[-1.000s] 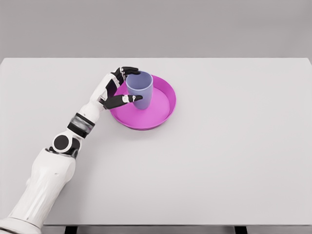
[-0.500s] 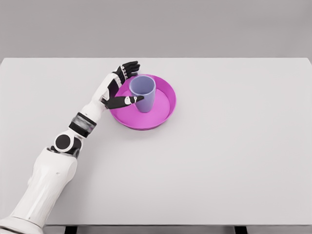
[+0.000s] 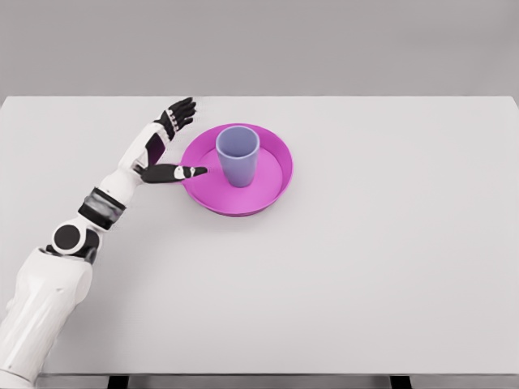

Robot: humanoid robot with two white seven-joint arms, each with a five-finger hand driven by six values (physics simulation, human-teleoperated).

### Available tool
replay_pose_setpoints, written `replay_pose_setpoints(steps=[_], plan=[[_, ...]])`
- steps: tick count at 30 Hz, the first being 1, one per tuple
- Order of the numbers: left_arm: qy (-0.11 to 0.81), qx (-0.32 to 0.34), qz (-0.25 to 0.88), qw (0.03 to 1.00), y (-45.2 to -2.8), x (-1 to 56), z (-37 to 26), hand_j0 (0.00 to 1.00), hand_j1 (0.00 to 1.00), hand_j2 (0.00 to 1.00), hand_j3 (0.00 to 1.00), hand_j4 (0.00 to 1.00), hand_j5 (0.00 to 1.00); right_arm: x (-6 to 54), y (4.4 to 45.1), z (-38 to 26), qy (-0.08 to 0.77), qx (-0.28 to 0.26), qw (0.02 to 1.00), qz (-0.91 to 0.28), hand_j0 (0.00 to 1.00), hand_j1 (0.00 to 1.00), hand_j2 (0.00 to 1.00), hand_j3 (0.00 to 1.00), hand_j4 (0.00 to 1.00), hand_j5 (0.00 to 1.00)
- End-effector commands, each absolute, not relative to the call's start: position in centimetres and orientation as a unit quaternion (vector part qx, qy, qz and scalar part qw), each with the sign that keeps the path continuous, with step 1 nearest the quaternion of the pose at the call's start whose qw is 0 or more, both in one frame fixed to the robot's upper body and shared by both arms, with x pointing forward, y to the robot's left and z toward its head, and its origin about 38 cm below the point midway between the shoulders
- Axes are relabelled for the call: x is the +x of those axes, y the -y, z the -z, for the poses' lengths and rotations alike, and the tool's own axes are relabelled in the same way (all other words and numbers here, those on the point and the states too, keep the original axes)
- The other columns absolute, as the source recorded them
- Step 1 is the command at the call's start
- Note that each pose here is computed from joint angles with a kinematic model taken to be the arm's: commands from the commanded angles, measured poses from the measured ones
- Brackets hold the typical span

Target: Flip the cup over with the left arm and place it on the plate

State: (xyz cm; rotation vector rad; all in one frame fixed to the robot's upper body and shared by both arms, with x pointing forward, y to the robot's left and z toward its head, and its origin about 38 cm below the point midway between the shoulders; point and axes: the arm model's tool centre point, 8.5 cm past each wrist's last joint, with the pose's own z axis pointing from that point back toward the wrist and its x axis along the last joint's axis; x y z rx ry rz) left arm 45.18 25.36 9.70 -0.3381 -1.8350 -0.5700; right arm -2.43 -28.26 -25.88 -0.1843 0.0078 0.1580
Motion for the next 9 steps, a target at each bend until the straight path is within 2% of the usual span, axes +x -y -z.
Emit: replay_pose_setpoints(steps=[1,3,5,6,9], plan=[[0.777,-0.121,0.275,0.553,-30.4,44.8,-12.1,1.00,1.00,1.00,1.00,1.00,1.00,-2.4,28.3,25.9,-0.004,-0.092,0.993,-0.079,1.00,1.00,1.00,1.00,1.00,1.00],[0.729,-0.137,0.399,0.539,-33.4,42.7,-14.2,1.00,1.00,1.00,1.00,1.00,1.00,-2.4,28.3,25.9,-0.004,-0.092,0.993,-0.078,1.00,1.00,1.00,1.00,1.00,1.00],[0.749,-0.158,0.343,0.544,-36.3,41.9,-16.2,1.00,1.00,1.00,1.00,1.00,1.00,-2.3,28.3,25.9,-0.003,-0.092,0.993,-0.079,1.00,1.00,1.00,1.00,1.00,1.00],[0.747,-0.141,0.351,0.547,-38.0,41.7,-17.2,1.00,1.00,1.00,1.00,1.00,1.00,-2.4,28.3,25.9,-0.004,-0.092,0.993,-0.079,1.00,1.00,1.00,1.00,1.00,1.00],[0.752,-0.138,0.353,0.540,-39.0,41.3,-18.8,1.00,1.00,1.00,1.00,1.00,1.00,-2.4,28.3,25.9,-0.004,-0.092,0.993,-0.079,1.00,1.00,1.00,1.00,1.00,1.00]])
